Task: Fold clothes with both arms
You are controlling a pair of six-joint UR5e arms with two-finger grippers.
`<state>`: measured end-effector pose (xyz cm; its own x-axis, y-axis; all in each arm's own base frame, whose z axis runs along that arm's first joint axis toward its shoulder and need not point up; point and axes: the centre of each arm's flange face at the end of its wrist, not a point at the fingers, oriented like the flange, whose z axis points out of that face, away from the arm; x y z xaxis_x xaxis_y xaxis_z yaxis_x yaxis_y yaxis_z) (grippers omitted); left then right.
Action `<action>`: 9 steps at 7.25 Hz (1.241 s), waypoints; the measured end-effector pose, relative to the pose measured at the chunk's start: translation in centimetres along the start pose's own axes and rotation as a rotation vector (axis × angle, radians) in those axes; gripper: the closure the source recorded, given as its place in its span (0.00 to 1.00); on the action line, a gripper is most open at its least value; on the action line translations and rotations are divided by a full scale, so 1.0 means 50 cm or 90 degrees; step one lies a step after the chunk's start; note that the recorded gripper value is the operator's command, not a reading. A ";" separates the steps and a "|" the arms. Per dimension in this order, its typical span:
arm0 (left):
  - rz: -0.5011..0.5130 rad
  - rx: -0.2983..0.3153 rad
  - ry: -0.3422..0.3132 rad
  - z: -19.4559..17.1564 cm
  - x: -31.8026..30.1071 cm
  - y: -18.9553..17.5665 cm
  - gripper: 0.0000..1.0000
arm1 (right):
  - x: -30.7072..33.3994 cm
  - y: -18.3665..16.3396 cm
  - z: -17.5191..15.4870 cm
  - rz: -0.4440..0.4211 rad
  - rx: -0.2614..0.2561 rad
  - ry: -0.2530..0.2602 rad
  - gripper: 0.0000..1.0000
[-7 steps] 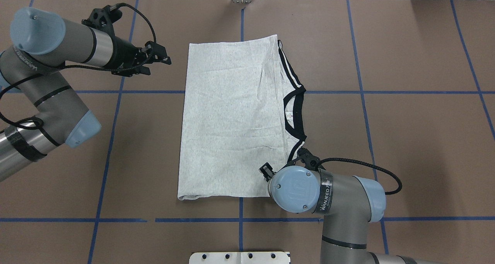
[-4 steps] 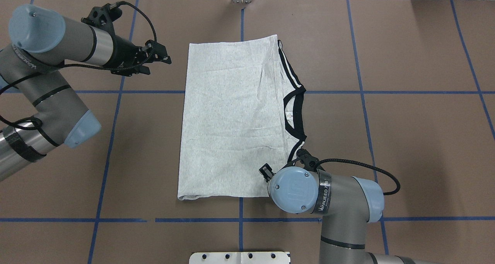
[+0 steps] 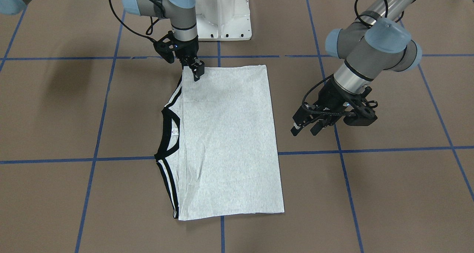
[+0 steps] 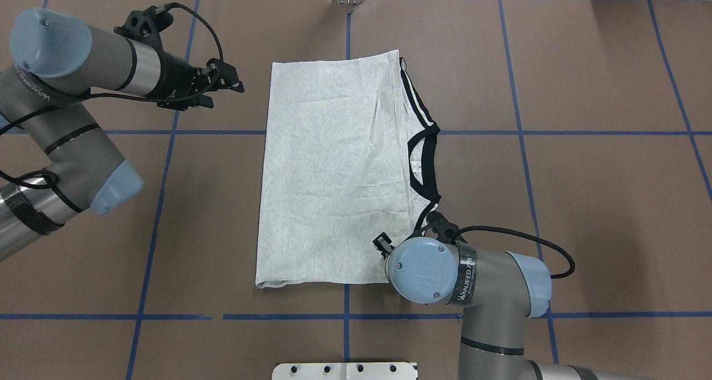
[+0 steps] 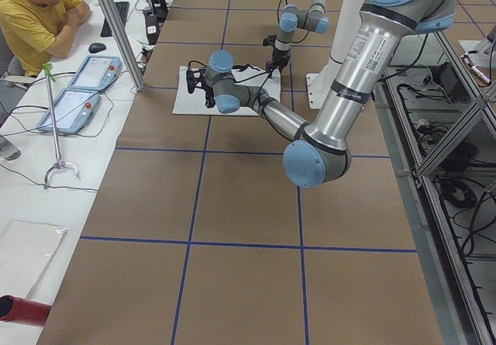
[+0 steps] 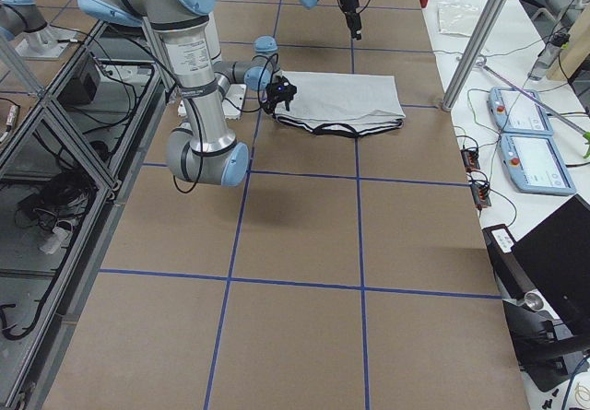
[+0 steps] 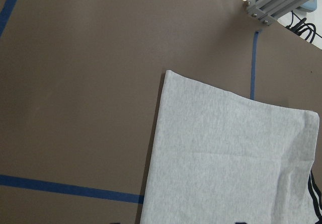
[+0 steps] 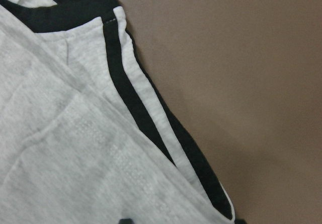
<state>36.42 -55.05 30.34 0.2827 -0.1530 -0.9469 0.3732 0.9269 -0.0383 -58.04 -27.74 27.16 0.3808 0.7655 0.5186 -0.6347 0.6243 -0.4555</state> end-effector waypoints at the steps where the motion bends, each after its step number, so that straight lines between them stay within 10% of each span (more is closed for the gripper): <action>1: 0.000 0.000 0.000 0.000 -0.001 0.000 0.19 | -0.001 0.000 0.001 0.001 0.000 0.000 0.73; 2: 0.000 0.001 0.000 -0.001 0.000 0.000 0.19 | -0.003 0.001 0.000 0.001 0.000 -0.001 1.00; 9: -0.051 -0.003 0.005 -0.018 -0.010 0.032 0.21 | 0.001 -0.008 -0.058 0.009 -0.023 -0.018 1.00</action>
<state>36.07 -53.19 30.45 0.2448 -0.2248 -0.9432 0.3901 0.9134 -0.1164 -55.80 -27.51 25.28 0.3518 0.7701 0.5322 -0.6155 0.6186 -0.4883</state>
